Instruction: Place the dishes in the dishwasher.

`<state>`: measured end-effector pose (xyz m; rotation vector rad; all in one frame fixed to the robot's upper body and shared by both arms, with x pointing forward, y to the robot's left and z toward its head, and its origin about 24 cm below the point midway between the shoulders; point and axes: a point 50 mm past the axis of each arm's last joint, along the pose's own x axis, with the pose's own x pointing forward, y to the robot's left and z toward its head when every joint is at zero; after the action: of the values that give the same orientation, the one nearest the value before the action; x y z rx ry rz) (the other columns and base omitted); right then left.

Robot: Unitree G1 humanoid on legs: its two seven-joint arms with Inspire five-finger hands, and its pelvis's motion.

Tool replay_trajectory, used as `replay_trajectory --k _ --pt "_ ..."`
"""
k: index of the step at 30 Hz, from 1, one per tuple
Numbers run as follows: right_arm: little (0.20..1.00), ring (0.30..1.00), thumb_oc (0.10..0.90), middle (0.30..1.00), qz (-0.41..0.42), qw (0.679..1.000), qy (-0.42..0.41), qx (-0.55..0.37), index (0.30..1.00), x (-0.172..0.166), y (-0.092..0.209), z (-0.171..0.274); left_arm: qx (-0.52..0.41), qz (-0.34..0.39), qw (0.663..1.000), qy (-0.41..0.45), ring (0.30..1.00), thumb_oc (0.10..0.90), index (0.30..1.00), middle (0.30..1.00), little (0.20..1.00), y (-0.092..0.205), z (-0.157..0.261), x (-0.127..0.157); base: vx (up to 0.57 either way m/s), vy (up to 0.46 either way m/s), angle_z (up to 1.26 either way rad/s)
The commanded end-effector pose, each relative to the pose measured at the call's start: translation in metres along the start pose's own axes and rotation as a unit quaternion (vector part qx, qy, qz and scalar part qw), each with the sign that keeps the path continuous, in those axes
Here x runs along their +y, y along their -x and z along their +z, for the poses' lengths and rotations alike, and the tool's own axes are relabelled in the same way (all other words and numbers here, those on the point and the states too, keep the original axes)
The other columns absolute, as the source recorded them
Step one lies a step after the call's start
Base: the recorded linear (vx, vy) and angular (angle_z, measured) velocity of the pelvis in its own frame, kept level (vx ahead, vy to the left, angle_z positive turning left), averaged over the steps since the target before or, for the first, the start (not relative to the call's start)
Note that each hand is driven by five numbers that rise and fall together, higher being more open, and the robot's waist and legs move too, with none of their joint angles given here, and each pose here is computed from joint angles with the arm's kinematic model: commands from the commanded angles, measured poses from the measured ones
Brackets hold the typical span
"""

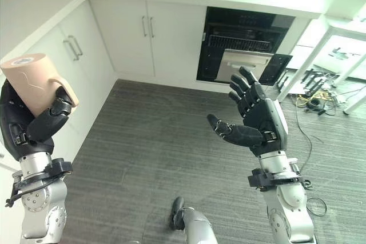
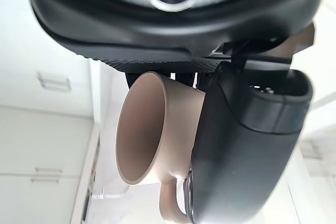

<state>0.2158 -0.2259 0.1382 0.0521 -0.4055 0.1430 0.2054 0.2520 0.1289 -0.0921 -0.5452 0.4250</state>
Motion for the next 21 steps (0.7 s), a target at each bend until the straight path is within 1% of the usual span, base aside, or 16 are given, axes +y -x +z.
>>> replay_trajectory --k 1,3,6,11,16,18,21 --pt "0.9 0.9 0.8 0.9 0.026 0.991 0.004 -0.129 0.9 0.002 -0.011 0.046 -0.16 -0.06 0.985 0.001 0.3 0.4 0.3 0.3 0.3 -0.015 0.05 -0.016 0.47 -0.387 -0.75" --pt "0.9 0.9 0.8 0.9 0.026 0.992 0.003 -0.124 0.9 -0.001 -0.01 0.044 -0.159 -0.065 0.985 -0.001 0.3 0.4 0.3 0.3 0.3 -0.013 0.049 -0.016 0.34 -0.268 -0.75" --pt "0.9 0.9 0.8 0.9 0.021 0.992 -0.004 -0.123 0.9 0.001 -0.014 0.043 -0.155 -0.081 0.985 -0.01 0.3 0.4 0.3 0.3 0.3 -0.009 0.045 -0.017 0.4 -0.048 -0.96" --pt "0.9 0.9 0.8 0.9 0.013 0.994 -0.003 -0.109 0.9 0.007 -0.013 0.037 -0.157 -0.088 0.984 -0.012 0.3 0.4 0.3 0.3 0.3 -0.005 0.045 -0.014 0.46 0.137 -0.94" --pt "0.9 0.9 0.8 0.9 0.031 0.993 0.0 -0.117 0.9 0.003 -0.011 0.043 -0.178 -0.082 0.98 -0.014 0.3 0.4 0.3 0.3 0.3 -0.013 0.049 -0.02 0.34 0.148 -0.85" --pt "0.9 0.9 0.8 0.9 0.026 0.993 0.0 -0.118 0.9 0.003 -0.01 0.043 -0.184 -0.091 0.979 -0.013 0.3 0.4 0.3 0.3 0.3 -0.017 0.051 -0.023 0.29 0.105 -0.79" --pt "0.9 0.9 0.8 0.9 0.01 0.994 -0.02 -0.111 0.9 0.005 -0.011 0.039 -0.181 -0.11 0.977 -0.007 0.3 0.4 0.3 0.3 0.3 -0.02 0.051 -0.029 0.34 0.093 -0.13"
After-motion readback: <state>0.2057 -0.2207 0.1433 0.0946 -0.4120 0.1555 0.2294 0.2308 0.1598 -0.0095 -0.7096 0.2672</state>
